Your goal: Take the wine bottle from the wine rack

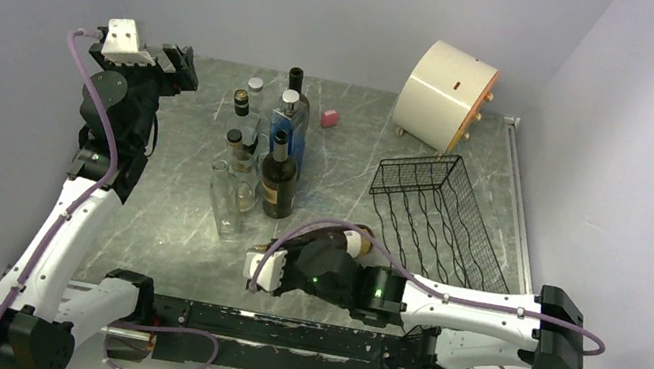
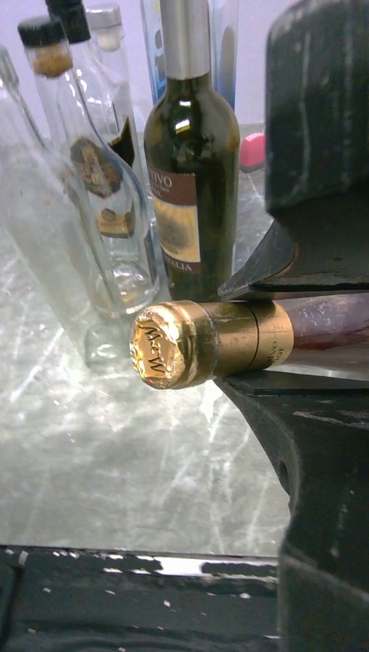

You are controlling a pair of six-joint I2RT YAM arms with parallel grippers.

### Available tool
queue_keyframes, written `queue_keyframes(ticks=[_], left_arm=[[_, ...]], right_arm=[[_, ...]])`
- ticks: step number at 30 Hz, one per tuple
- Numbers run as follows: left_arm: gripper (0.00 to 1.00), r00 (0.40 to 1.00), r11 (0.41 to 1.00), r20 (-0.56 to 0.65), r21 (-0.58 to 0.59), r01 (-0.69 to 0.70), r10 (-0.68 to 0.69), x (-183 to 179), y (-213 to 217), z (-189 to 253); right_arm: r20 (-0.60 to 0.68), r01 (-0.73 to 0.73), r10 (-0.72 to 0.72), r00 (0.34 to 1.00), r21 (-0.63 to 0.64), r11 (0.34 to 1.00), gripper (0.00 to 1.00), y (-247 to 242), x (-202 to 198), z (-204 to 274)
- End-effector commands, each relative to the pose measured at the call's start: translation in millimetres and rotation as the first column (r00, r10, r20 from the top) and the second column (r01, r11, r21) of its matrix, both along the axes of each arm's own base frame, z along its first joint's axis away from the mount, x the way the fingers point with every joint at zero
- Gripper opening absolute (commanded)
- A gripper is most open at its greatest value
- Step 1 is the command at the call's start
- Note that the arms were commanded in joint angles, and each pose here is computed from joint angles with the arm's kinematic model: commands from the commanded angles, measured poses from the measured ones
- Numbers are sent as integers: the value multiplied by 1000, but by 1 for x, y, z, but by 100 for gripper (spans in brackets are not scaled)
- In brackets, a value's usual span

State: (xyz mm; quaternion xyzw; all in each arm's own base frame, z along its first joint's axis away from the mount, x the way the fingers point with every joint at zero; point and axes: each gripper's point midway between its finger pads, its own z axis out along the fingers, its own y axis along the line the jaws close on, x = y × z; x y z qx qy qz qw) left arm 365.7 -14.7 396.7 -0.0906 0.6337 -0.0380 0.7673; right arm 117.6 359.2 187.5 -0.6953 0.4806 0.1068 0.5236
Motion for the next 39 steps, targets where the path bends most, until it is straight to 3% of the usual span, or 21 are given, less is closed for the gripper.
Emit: queue_keyframes(ticks=[1, 9, 23, 28, 39], left_arm=[[93, 999, 1000, 42, -15, 25, -25, -3, -3, 18], [93, 999, 1000, 42, -13, 15, -15, -3, -2, 18], [93, 999, 1000, 40, -5, 5, -5, -3, 0, 19], [93, 999, 1000, 40, -5, 4, -4, -3, 1, 18], [93, 999, 1000, 43, -4, 2, -2, -4, 1, 19]], right_arm=[[-24, 9, -1, 1000, 316, 949, 0, 25, 14, 71], [-84, -11, 60, 995, 490, 872, 0, 47, 37, 115], [-71, -45, 105, 992, 577, 816, 0, 72, 42, 149], [-85, -3, 82, 993, 675, 738, 0, 67, 56, 174], [-66, -22, 110, 992, 762, 647, 0, 71, 62, 197]])
